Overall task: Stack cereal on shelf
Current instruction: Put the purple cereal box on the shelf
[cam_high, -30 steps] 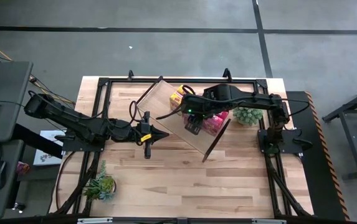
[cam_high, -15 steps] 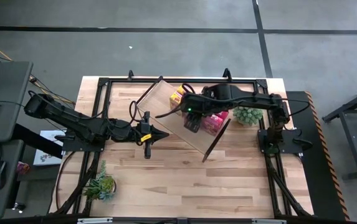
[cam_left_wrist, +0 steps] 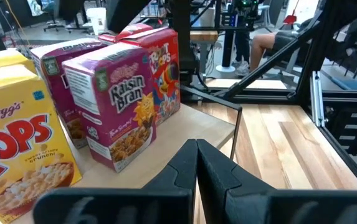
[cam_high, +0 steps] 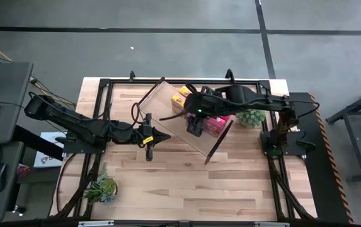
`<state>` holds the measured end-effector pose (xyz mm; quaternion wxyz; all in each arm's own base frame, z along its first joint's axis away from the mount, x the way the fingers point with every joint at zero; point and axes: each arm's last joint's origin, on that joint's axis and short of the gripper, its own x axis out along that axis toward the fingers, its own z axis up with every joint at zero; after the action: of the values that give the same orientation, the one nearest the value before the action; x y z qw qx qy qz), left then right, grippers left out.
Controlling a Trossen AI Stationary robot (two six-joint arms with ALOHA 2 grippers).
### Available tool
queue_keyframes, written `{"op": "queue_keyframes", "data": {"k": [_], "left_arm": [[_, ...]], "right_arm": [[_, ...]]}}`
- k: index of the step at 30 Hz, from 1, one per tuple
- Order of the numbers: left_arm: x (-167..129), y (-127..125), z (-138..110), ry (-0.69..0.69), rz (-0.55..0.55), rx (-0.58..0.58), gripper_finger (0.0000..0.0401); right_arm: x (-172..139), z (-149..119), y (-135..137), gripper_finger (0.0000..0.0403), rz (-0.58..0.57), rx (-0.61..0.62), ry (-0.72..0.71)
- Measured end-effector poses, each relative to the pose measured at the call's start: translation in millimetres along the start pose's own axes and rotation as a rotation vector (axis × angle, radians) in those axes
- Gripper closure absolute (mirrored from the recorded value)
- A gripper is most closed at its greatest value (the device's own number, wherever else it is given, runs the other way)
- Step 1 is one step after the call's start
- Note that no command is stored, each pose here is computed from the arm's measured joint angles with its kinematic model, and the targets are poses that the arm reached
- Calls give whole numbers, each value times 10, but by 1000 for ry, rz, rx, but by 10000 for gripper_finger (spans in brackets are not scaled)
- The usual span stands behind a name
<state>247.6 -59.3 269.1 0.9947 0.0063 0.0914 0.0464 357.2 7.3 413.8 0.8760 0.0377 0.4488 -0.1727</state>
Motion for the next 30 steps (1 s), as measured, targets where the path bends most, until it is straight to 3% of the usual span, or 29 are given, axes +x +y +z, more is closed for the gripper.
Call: {"op": "queue_keyframes", "data": {"k": [4, 8, 11, 14, 16, 22, 30], "left_arm": [[0, 1, 2, -2, 4, -1, 401], [0, 2, 5, -5, 6, -2, 401], [0, 1, 10, -10, 6, -4, 401], [0, 1, 9, -10, 6, -4, 401], [0, 1, 11, -11, 6, -4, 401], [0, 6, 10, -10, 18, -4, 401], [0, 5, 8, -9, 18, -1, 401]], "right_arm": [[-179, -32, 89, 185, 37, -26, -50], [-217, -82, 233, 222, 72, -55, -46], [-145, -139, 348, 278, 82, -105, -19], [2, -230, 427, 361, 81, -179, 33], [97, -285, 441, 391, 70, -224, 69], [367, -307, 405, 396, 56, -266, 69], [432, -242, 346, 401, 46, -259, 36]]}}
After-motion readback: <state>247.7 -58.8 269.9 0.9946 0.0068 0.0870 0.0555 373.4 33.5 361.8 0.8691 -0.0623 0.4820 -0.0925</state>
